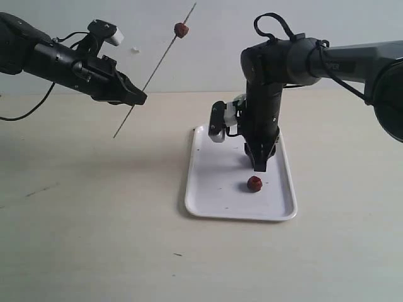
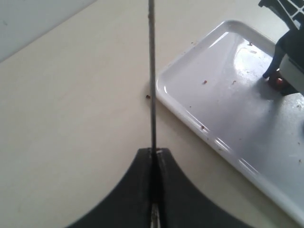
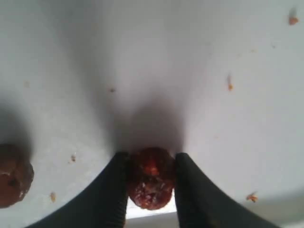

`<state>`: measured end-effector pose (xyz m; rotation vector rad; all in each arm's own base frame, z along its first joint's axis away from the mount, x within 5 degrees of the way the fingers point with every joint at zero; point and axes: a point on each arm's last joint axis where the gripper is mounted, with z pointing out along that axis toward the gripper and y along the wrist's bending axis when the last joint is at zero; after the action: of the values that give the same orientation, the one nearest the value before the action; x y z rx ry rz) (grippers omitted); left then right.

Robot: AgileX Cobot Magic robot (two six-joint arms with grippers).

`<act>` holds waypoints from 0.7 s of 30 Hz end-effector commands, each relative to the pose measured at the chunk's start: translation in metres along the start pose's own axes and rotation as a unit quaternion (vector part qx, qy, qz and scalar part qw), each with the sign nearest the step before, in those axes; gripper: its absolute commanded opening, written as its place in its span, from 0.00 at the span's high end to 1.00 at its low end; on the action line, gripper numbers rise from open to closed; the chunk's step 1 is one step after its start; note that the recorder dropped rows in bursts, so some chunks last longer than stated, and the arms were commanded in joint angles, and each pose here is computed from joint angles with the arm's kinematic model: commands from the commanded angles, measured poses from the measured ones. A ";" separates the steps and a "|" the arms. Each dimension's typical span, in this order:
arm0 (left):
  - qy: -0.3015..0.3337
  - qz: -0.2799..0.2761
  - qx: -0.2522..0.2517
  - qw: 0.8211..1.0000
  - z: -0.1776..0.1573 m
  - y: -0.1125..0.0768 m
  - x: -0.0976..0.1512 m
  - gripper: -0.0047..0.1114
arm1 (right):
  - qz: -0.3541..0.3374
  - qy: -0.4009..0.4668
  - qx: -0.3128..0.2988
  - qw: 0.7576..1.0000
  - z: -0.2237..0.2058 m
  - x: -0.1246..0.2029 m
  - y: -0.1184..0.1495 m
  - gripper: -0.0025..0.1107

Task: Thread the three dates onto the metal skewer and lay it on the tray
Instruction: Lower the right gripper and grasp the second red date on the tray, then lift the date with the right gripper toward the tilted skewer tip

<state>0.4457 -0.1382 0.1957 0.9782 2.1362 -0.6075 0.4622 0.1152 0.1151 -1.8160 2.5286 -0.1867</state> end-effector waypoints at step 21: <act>-0.007 0.009 0.007 1.000 0.008 -0.002 0.000 0.96 | 0.392 -0.117 -0.065 0.910 -0.019 0.040 -0.033 0.76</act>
<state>0.4473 -0.1402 0.1867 0.9987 2.1275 -0.6150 0.4732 0.0875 0.1250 -0.8821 2.8850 0.0589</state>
